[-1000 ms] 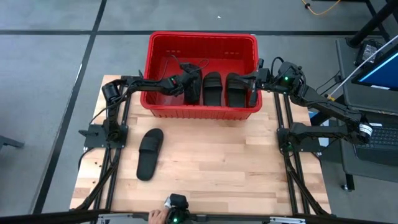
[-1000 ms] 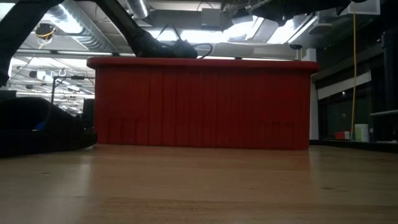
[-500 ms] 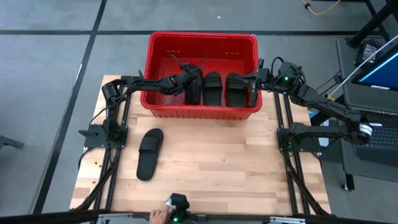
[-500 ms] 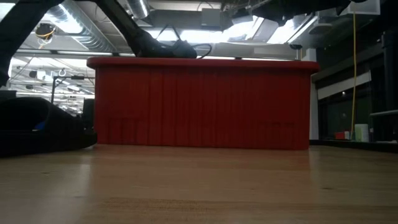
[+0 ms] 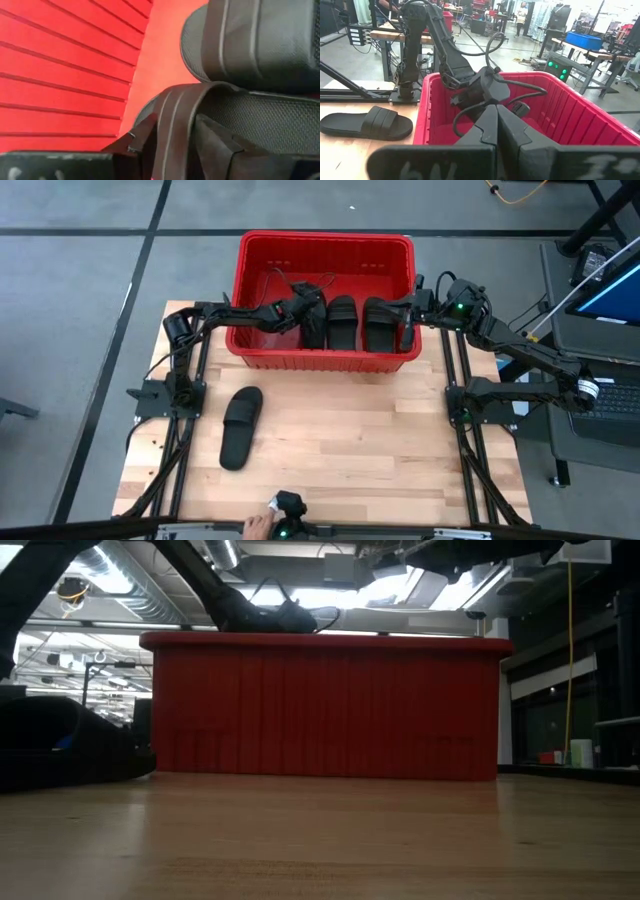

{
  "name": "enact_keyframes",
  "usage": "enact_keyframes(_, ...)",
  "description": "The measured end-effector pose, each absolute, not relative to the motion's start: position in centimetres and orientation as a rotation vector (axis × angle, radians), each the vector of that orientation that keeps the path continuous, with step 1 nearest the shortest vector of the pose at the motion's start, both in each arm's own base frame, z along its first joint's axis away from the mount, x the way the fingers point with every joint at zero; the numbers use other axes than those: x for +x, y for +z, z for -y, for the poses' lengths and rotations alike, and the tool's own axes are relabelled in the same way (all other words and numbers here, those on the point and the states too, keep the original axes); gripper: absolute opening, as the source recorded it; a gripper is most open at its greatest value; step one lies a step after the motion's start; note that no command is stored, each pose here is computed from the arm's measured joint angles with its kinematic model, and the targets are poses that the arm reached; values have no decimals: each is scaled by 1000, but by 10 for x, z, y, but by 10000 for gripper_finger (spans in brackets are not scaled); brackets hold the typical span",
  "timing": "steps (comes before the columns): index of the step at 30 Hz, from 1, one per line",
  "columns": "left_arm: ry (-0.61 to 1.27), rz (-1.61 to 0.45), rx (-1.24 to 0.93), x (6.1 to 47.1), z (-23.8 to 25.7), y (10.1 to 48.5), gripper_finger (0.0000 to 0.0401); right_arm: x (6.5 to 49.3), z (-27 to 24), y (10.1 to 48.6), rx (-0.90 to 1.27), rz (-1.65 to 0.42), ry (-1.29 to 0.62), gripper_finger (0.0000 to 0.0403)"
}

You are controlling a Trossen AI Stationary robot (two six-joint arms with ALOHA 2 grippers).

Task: Pick and place slides into bin
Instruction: Put the right black slide into the red bin

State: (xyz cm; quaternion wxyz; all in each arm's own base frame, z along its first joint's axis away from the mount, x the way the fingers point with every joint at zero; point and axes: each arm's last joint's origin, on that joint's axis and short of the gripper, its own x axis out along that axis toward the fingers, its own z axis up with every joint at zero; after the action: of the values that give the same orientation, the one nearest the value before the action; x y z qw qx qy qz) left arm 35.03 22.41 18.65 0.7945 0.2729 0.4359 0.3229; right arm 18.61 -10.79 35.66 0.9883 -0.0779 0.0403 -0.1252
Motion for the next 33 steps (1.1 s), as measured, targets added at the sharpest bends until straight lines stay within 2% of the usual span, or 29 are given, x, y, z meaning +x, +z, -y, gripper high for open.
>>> enact_keyframes(7,699,-922,595,350,-221,194,146,186,108,356,-156,-81,-251,6)
enact_keyframes(17,706,-885,601,337,-211,232,151,186,108,357,-157,-82,-250,6)
enact_keyframes(28,780,-638,582,306,-177,318,144,186,108,356,-161,-83,-250,6)
enact_keyframes(33,744,-624,620,282,-151,349,143,186,108,356,-161,-84,-250,6)
